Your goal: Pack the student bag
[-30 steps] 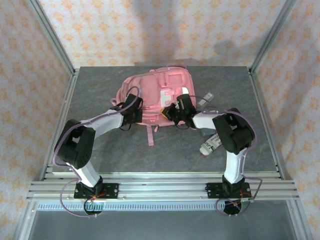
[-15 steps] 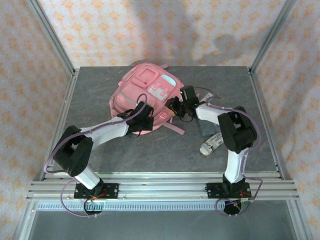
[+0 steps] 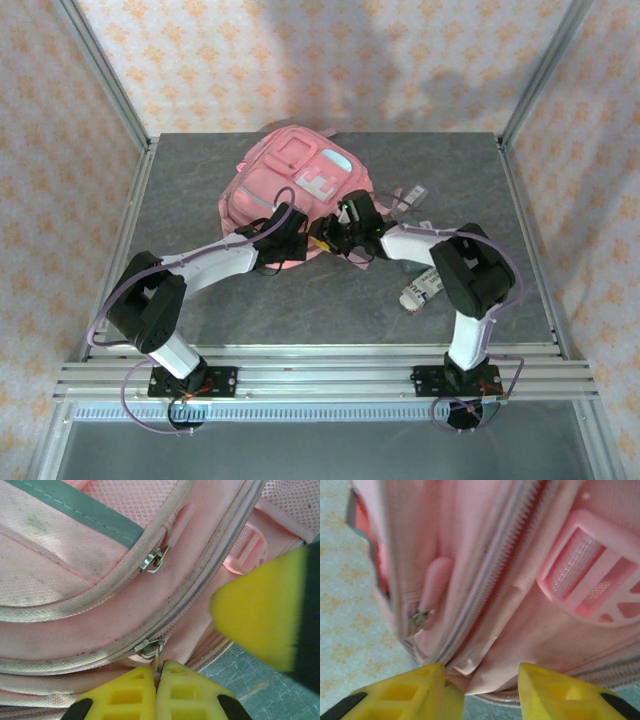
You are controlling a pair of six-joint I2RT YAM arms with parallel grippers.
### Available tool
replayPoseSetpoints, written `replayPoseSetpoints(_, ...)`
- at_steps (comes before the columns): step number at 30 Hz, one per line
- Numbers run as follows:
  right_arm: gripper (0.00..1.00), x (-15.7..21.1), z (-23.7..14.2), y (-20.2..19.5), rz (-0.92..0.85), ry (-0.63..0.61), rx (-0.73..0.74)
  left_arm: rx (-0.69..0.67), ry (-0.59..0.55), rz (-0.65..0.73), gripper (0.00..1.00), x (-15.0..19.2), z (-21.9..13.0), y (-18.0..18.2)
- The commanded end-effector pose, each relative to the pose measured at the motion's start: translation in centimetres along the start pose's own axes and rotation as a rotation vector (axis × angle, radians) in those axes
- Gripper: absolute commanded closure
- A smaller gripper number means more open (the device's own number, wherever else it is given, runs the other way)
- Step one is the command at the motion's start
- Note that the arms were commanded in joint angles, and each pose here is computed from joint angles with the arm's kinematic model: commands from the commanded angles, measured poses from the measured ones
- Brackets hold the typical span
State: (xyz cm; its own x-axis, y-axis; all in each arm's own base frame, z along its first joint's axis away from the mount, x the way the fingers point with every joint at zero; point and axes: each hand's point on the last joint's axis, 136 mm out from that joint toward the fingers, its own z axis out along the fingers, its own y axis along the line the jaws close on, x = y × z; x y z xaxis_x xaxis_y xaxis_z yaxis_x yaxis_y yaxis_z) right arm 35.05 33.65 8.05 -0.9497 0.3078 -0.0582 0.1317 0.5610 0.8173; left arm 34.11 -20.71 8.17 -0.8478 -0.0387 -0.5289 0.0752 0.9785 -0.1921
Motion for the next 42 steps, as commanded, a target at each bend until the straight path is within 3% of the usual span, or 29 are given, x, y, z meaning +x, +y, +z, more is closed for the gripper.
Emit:
replayPoseSetpoints(1,0.58,-1.3,1.4,1.6,-0.003,-0.029,-0.033,0.052,-0.062,-0.006,1.00,-1.8,-1.6,-1.8)
replayPoseSetpoints(6,0.66,-2.6,2.9,1.5,0.020,-0.060,-0.033,0.034,-0.049,-0.002,1.00,-1.2,-0.9,-1.7)
replayPoseSetpoints(8,0.73,-2.9,3.2,1.5,0.027,-0.067,-0.035,0.013,-0.045,-0.005,1.00,-0.9,-0.7,-1.3)
replayPoseSetpoints(11,0.95,-3.5,3.5,0.2,0.044,-0.098,0.010,-0.044,-0.049,-0.015,1.00,-0.6,-0.5,-0.2)
replayPoseSetpoints(13,1.00,-3.9,3.4,-1.2,0.074,-0.117,0.037,-0.089,-0.051,-0.016,1.00,-0.6,-0.6,0.7)
replayPoseSetpoints(20,1.00,-5.9,1.9,-4.2,0.148,-0.203,0.072,-0.255,-0.046,-0.029,1.00,0.1,-1.4,5.5)
replayPoseSetpoints(29,1.00,-7.7,0.4,-4.9,0.162,-0.253,0.090,-0.346,-0.054,-0.174,1.00,1.7,-3.6,13.1)
replayPoseSetpoints(33,1.00,-9.0,-0.1,-4.0,0.141,-0.273,0.085,-0.252,-0.038,-0.163,1.00,1.9,-3.1,10.7)
replayPoseSetpoints(40,1.00,-13.2,-2.7,-0.9,0.097,-0.329,0.049,-0.059,-0.053,-0.072,1.00,0.6,-2.1,2.0)
replayPoseSetpoints(42,0.96,-13.5,-3.4,-0.2,0.075,-0.331,0.047,-0.016,-0.079,-0.070,1.00,-0.6,-2.0,0.1)
